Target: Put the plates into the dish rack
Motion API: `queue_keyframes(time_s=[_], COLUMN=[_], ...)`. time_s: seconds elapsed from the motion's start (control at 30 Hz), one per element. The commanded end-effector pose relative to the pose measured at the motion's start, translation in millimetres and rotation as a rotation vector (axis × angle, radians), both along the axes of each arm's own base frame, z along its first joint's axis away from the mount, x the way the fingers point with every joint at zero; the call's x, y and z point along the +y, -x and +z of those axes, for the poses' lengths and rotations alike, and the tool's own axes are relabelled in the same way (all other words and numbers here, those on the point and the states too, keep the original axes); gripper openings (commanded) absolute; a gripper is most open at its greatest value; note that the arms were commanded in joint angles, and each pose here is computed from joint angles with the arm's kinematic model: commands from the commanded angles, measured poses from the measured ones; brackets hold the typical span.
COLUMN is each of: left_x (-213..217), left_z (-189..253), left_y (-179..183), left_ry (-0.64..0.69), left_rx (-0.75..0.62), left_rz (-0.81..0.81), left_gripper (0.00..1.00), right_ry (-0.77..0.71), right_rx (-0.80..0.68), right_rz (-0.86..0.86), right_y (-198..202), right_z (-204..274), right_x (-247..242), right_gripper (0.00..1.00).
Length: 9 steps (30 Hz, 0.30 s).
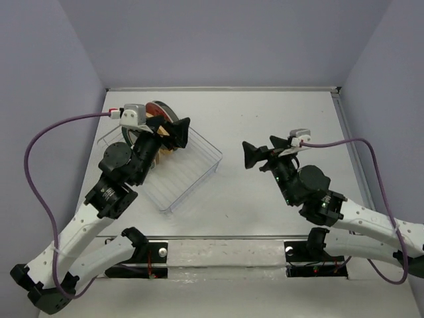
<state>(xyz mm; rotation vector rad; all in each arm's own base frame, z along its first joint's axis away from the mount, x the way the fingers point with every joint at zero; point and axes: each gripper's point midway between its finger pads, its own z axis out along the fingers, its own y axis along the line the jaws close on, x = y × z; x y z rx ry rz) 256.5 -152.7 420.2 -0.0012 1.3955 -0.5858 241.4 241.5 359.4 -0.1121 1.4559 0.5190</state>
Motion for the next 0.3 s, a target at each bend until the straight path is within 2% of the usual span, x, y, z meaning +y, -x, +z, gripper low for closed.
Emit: queue_keyframes(time_s=[0.0,0.07,0.27], left_x=[-25.9,-34.2,-53.7], left_z=[0.0,-8.0,-29.8], left_y=[-1.8,-6.2,-13.2], left_ry=[0.049,0.029,-0.007], left_rx=[0.008,0.029,0.075], left_rz=[-0.107,-0.126,-0.184], left_gripper=[0.99,0.99,0.99], right_ry=[-0.063,-0.081,-0.089], right_rx=[0.005,0.0,-0.008], right_rz=[-0.262,-0.282,-0.293], right_y=[-0.3,6.4,11.6], right_z=[-10.5,-18.2,-24.7], right_x=[-73.7,-92.4,-105.8], right_gripper=[1.0,1.0,1.0])
